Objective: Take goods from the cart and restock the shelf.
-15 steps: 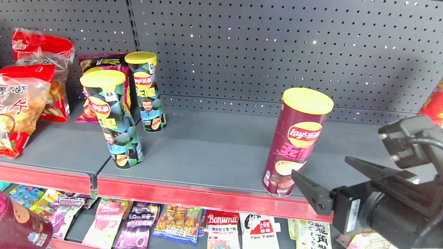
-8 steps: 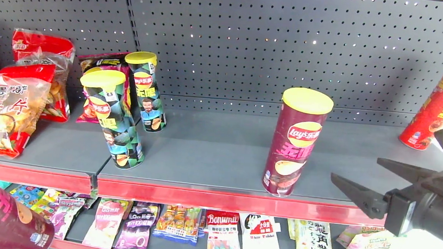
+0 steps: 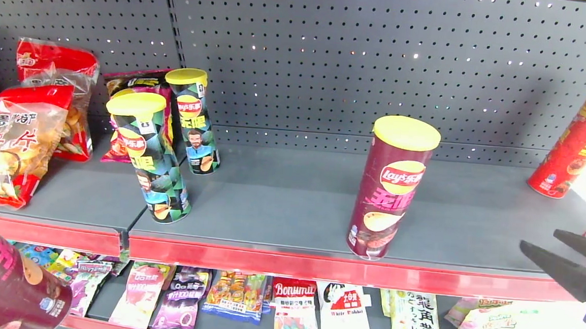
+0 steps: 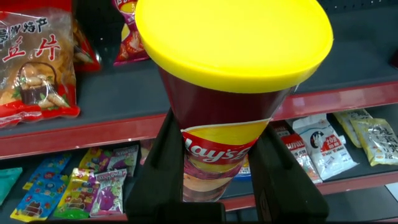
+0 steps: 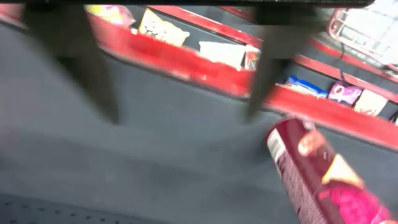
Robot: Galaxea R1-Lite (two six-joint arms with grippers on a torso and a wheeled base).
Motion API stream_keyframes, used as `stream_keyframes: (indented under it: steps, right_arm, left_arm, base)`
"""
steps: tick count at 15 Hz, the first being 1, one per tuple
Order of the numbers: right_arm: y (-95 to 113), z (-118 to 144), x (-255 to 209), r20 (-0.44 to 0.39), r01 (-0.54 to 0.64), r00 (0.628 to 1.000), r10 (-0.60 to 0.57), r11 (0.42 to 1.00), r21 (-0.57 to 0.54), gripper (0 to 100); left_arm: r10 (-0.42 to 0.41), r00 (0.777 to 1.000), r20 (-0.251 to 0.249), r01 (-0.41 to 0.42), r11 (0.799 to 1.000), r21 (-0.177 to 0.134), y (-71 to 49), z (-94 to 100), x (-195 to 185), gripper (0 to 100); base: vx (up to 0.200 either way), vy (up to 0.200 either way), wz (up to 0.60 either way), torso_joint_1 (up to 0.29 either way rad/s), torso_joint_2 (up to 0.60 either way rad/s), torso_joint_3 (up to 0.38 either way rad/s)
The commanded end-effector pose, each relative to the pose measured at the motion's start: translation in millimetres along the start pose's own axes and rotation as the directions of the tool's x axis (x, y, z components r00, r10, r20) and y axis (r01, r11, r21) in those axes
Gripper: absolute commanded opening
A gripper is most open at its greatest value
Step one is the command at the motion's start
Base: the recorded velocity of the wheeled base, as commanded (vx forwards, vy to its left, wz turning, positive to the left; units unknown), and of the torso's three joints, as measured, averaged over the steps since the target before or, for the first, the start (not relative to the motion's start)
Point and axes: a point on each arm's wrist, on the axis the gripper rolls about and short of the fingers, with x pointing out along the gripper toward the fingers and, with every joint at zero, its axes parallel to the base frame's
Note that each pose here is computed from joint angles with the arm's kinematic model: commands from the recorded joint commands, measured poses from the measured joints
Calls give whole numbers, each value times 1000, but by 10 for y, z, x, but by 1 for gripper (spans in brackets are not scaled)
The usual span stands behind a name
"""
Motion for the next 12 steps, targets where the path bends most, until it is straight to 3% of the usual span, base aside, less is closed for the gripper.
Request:
stream_keyframes:
  steps: [1, 4, 7, 8, 10, 12]
  right_arm:
    - [-52, -63, -275, 92, 50, 995, -50, 999, -1, 0]
    - [-103, -193, -444, 127, 169, 977, -170, 985, 20, 0]
    - [-88, -434, -606, 152, 204, 967, -205, 979, 21, 0]
    - [-91, -448, -623, 148, 225, 963, -224, 974, 9, 0]
    - [-133, -489, -636, 79, 377, 923, -377, 926, 11, 0]
    - [-129, -494, -677, 94, 392, 915, -392, 920, 20, 0]
  left_arm:
    - [-16, 999, -31, 16, 1000, 1, -3, 23, 77, 0]
    - [-85, 996, -35, 85, 996, -1, -19, 25, 98, 0]
    - [-88, 996, -30, 88, 996, -4, -20, 14, 86, 0]
    - [-94, 995, -28, 94, 996, -4, -21, 18, 85, 0]
    - [-120, 992, -27, 120, 993, -5, -26, 39, 97, 0]
    - [-133, 991, -23, 133, 991, -5, -28, 47, 99, 0]
  base:
    - [0, 0, 0, 0, 0, 0]
    - [0, 0, 0, 0, 0, 0]
    - [0, 0, 0, 0, 0, 0]
    - [0, 0, 0, 0, 0, 0]
    - [0, 0, 0, 0, 0, 0]
    - [0, 0, 0, 0, 0, 0]
